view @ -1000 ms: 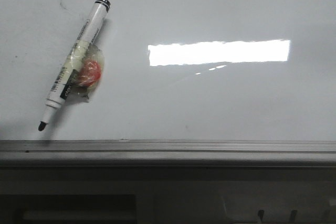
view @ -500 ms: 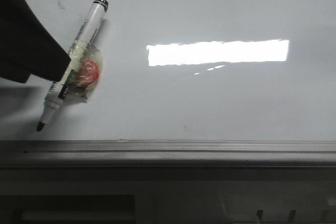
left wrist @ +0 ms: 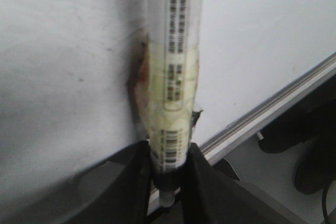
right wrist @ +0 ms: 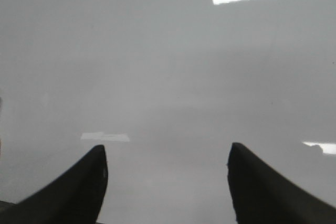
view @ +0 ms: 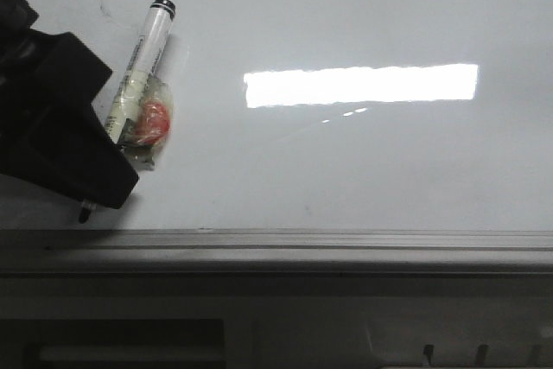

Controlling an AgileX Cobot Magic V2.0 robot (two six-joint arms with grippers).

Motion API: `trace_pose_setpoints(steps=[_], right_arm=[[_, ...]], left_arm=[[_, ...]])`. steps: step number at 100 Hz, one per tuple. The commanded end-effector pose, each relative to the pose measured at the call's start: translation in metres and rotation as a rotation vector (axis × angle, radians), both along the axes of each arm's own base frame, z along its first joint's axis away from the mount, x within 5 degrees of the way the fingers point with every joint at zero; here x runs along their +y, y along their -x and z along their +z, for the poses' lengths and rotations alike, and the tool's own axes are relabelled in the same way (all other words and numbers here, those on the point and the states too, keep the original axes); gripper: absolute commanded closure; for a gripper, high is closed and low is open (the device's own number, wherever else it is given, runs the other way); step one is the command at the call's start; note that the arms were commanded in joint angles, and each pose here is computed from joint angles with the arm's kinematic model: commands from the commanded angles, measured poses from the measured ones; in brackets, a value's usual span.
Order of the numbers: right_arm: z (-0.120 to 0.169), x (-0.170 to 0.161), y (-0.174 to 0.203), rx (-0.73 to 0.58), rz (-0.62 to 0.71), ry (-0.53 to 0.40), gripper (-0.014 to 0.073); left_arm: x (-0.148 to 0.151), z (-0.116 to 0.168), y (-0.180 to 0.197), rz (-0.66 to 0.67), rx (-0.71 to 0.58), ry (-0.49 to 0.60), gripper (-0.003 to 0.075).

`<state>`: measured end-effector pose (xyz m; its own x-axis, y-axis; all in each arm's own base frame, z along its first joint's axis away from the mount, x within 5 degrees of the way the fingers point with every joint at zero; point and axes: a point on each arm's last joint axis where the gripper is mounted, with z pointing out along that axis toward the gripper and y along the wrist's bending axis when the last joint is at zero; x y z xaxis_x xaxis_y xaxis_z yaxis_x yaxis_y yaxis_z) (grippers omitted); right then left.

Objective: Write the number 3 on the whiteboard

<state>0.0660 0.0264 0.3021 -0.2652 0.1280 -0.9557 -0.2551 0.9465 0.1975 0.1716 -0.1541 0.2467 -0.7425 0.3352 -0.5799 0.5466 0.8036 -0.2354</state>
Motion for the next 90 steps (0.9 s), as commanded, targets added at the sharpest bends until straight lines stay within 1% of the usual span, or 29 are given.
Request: trace_pose_setpoints(steps=[1, 7, 8, 9, 13, 18, 22, 28, 32, 34, 41, 43, 50, 57, 73, 90], right_arm=[[0.020, 0.000, -0.001, -0.082, -0.004, -0.019, 0.0155], [0.030, 0.001, 0.003, -0.114, 0.030, 0.014, 0.0155], [0.033, 0.002, 0.004, -0.125, 0.043, 0.040, 0.0155], [0.035, 0.002, 0.004, -0.128, 0.047, 0.040, 0.0155], [0.042, 0.005, 0.006, -0.153, 0.090, 0.096, 0.0155], [0.054, 0.009, 0.008, -0.176, 0.163, 0.162, 0.0155], [0.065, 0.013, 0.009, -0.198, 0.231, 0.212, 0.0155], [0.078, 0.021, 0.010, -0.205, 0.372, 0.284, 0.0155], [0.083, 0.029, 0.007, -0.187, 0.477, 0.330, 0.0155], [0.088, 0.032, 0.007, -0.191, 0.526, 0.352, 0.0155], [0.096, 0.045, 0.000, -0.173, 0.664, 0.384, 0.0155], [0.098, 0.048, -0.003, -0.171, 0.684, 0.391, 0.0155], [0.106, 0.061, -0.010, -0.179, 0.764, 0.406, 0.0155], [0.110, 0.072, -0.015, -0.200, 0.837, 0.446, 0.0155], [0.107, 0.100, -0.025, -0.165, 0.959, 0.452, 0.0155], [0.106, 0.114, -0.029, -0.181, 0.990, 0.438, 0.0155]], left_arm=[[-0.003, 0.014, -0.011, 0.008, -0.118, 0.031, 0.0741], [-0.003, 0.023, -0.010, 0.000, -0.141, 0.044, 0.0741], [-0.003, 0.026, -0.010, -0.004, -0.152, 0.048, 0.0741], [-0.003, 0.027, -0.009, -0.005, -0.152, 0.049, 0.0741], [-0.002, 0.036, -0.007, -0.038, -0.191, 0.048, 0.0741], [-0.003, 0.050, -0.002, -0.110, -0.266, 0.042, 0.0741], [-0.006, 0.062, 0.004, -0.198, -0.339, 0.026, 0.0741], [-0.011, 0.080, 0.018, -0.344, -0.457, 0.004, 0.0741], [-0.013, 0.092, 0.027, -0.454, -0.547, -0.024, 0.0741], [-0.015, 0.098, 0.034, -0.534, -0.609, -0.044, 0.0741], [-0.018, 0.108, 0.050, -0.705, -0.742, -0.086, 0.0741], [-0.020, 0.111, 0.056, -0.768, -0.790, -0.100, 0.0741], [-0.023, 0.114, 0.067, -0.861, -0.861, -0.110, 0.0741], [-0.025, 0.115, 0.074, -0.897, -0.874, -0.098, 0.0741], [-0.028, 0.114, 0.077, -0.920, -0.865, -0.090, 0.0741], [-0.028, 0.114, 0.078, -0.915, -0.854, -0.073, 0.0741]])
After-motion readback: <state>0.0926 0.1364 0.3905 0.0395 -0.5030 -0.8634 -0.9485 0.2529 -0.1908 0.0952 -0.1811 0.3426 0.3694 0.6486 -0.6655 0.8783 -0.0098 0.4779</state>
